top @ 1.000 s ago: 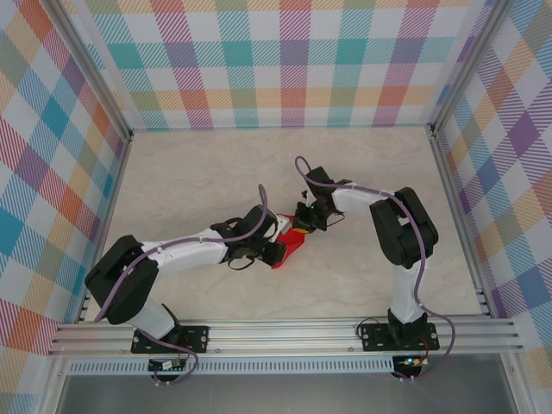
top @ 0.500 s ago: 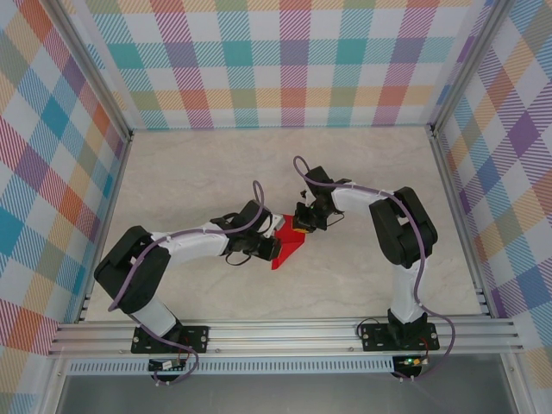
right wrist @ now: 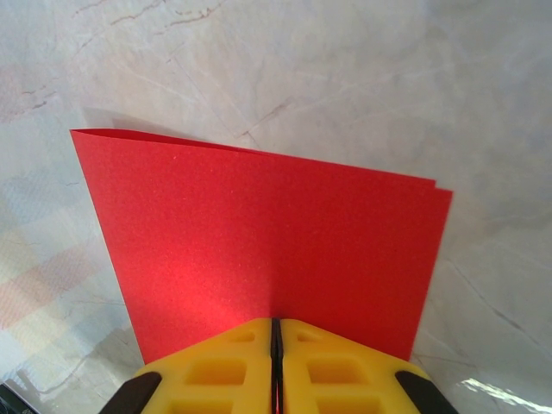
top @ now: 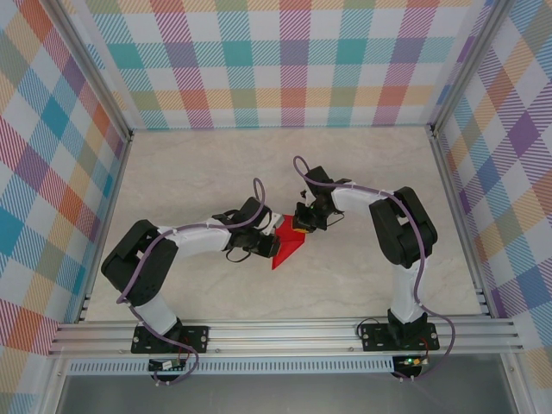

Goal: Fold a paper plane with a square sheet of paper (pick it up from the middle)
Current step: Third fold the triangle at the center of the table.

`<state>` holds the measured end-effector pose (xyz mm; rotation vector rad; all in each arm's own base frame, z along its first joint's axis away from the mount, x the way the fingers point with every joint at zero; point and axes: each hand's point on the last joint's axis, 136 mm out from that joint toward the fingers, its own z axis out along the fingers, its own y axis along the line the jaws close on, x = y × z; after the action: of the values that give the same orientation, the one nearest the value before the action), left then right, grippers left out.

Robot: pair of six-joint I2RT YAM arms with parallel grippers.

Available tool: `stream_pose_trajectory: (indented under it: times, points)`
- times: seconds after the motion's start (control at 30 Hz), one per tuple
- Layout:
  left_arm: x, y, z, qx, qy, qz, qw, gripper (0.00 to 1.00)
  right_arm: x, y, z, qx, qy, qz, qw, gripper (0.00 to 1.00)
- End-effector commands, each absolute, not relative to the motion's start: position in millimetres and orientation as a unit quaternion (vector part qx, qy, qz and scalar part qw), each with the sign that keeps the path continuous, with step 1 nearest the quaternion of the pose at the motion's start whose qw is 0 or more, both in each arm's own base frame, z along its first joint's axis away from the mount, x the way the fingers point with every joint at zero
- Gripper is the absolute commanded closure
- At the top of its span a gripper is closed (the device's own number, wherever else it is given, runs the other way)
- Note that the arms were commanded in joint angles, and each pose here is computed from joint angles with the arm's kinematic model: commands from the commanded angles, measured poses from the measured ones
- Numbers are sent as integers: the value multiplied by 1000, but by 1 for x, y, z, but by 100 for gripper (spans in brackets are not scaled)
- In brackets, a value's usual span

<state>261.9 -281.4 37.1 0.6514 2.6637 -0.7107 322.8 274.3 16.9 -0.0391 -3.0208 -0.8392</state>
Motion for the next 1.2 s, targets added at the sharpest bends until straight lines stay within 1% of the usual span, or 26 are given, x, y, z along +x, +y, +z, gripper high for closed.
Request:
stream_pose_trajectory:
  times: [0.0, 0.8, 1.17]
  points:
    - [272, -283, 40, 228, 927, -250, 162, 100, 312, 266, 0, -11, -971, -236, 28, 90]
    - [284, -276, 36, 225, 931, -233, 169, 100, 310, 267, -2, -13, -971, -236, 34, 91]
    - [283, -274, 23, 224, 936, -224, 155, 100, 309, 266, -4, -16, -971, -234, 37, 91]
